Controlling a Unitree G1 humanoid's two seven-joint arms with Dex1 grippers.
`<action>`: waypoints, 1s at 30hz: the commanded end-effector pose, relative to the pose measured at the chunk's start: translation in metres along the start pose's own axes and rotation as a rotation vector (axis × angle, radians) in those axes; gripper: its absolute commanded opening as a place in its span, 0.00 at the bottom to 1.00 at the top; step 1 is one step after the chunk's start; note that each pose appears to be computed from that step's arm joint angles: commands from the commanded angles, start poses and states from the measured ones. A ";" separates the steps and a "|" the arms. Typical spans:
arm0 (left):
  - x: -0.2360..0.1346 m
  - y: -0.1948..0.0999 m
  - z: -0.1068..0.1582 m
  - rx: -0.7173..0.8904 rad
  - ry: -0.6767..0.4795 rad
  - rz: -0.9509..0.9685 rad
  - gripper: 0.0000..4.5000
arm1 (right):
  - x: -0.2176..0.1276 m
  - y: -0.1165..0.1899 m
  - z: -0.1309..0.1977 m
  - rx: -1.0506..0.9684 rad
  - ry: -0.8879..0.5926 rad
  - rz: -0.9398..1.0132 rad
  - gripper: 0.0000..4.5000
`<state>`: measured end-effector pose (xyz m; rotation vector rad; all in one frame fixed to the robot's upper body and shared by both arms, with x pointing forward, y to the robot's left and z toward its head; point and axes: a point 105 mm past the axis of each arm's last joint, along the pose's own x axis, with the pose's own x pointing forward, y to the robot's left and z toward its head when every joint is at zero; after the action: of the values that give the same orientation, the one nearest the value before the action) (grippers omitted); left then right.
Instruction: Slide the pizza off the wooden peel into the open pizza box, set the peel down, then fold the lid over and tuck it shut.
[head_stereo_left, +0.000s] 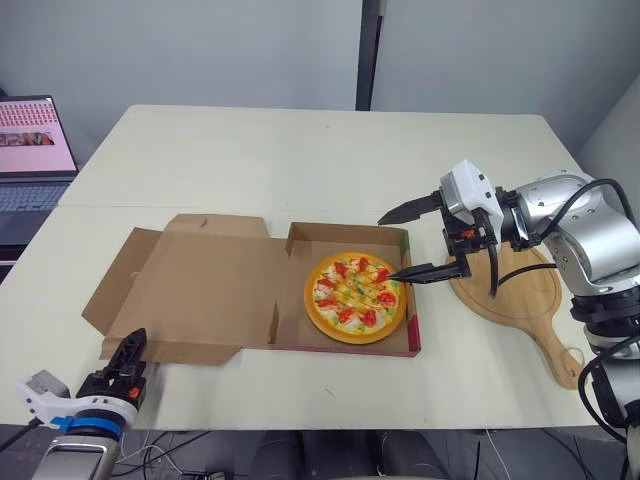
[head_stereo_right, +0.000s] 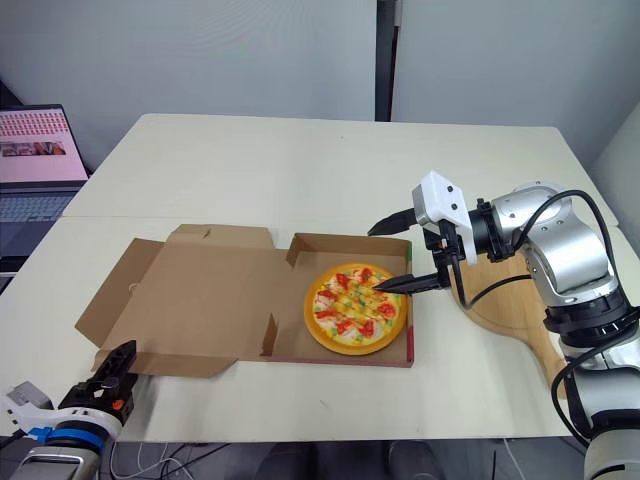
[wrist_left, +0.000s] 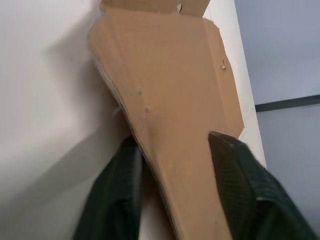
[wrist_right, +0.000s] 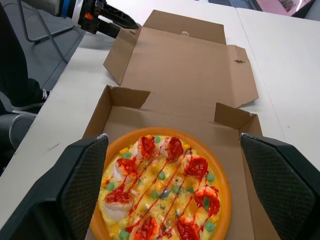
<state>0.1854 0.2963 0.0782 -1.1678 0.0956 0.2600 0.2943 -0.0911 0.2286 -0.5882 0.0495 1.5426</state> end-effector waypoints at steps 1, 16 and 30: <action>-0.004 -0.005 0.003 0.019 -0.021 -0.028 0.21 | -0.005 -0.001 0.012 -0.049 -0.002 -0.003 1.00; -0.016 -0.010 0.009 0.166 -0.026 -0.069 0.01 | 0.000 -0.009 0.006 -0.092 -0.003 -0.066 1.00; -0.014 -0.051 0.041 0.521 0.012 -0.229 0.00 | -0.002 -0.104 -0.054 -0.209 0.325 -0.489 0.47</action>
<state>0.1838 0.3081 0.1330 -0.7034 0.0556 0.0308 0.4013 -0.1062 0.2199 -0.8379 0.0072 1.0079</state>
